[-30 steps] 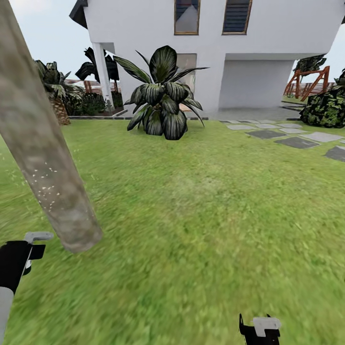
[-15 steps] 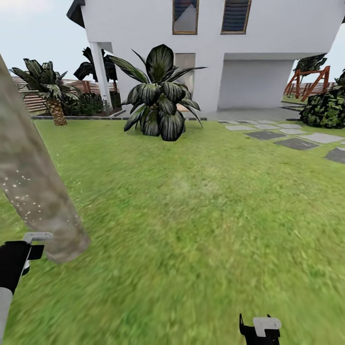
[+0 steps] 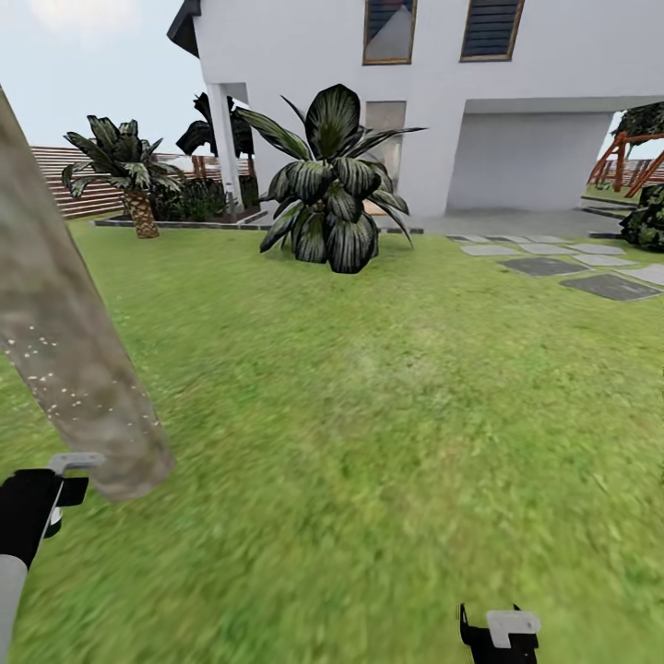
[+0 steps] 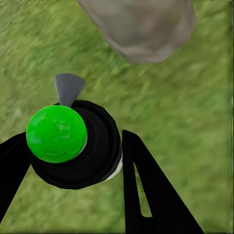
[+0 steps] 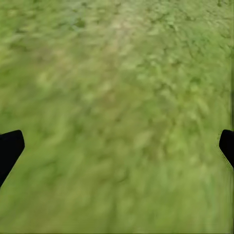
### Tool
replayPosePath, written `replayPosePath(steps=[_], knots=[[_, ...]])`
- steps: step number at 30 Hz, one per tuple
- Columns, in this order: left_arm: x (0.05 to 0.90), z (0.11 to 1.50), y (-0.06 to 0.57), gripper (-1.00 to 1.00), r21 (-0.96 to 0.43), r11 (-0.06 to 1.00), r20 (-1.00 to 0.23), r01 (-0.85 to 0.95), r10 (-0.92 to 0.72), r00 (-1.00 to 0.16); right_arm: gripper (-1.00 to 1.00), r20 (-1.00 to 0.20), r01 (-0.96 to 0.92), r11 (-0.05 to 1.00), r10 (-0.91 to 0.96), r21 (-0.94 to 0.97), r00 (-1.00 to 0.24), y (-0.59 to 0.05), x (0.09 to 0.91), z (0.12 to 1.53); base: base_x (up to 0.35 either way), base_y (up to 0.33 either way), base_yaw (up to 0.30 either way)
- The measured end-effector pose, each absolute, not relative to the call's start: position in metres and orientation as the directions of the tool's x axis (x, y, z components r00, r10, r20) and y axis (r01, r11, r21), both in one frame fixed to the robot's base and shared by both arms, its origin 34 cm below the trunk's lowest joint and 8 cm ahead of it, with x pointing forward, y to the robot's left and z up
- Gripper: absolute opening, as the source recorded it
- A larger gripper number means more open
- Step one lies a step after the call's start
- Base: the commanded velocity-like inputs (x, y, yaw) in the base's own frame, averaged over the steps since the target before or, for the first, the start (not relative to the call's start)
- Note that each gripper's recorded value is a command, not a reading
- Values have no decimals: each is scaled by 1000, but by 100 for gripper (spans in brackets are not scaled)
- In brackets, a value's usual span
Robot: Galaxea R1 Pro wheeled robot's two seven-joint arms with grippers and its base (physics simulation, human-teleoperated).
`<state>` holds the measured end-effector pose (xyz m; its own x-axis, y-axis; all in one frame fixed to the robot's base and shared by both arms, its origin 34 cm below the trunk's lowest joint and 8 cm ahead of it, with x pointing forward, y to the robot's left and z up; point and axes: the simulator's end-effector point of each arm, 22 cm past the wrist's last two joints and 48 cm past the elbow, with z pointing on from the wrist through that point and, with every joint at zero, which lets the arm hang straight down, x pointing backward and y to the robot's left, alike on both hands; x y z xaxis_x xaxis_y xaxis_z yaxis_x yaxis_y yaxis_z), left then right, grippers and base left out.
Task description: In the garden, pick up the pesticide atomizer on the floor and spray pesticide onto both trees until each tree trunk is fully covered.
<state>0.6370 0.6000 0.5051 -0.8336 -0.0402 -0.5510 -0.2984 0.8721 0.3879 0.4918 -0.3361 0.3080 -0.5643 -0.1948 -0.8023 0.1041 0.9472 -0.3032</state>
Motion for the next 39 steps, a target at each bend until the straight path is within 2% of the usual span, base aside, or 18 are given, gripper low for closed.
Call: replayPosePath(steps=[17, 29, 33, 37, 39], knots=[[638, 508, 601, -100, 389, 870, -556, -303, -41, -830, 100, -802, 104, 947, -194, -303, -565, -336, 492, 308, 8, -271, 5], [634, 507, 606, -100, 400, 861, -550, -312, -46, -834, 100, -802, 105, 947, -194, -303, -564, -336, 492, 308, 261, -137, 259], [621, 501, 617, -100, 354, 855, -563, -379, -129, -816, 100, -802, 104, 947, -195, -303, -564, -336, 492, 308, 67, -3, 278], [621, 475, 587, -100, 308, 877, -540, -368, -157, -827, 100, -802, 105, 947, -195, -304, -564, -337, 492, 308, 5, 0, 278], [627, 475, 580, -100, 327, 868, -561, -374, -140, -816, 100, -802, 104, 947, -195, -303, -565, -336, 492, 308, 1, 0, 278]])
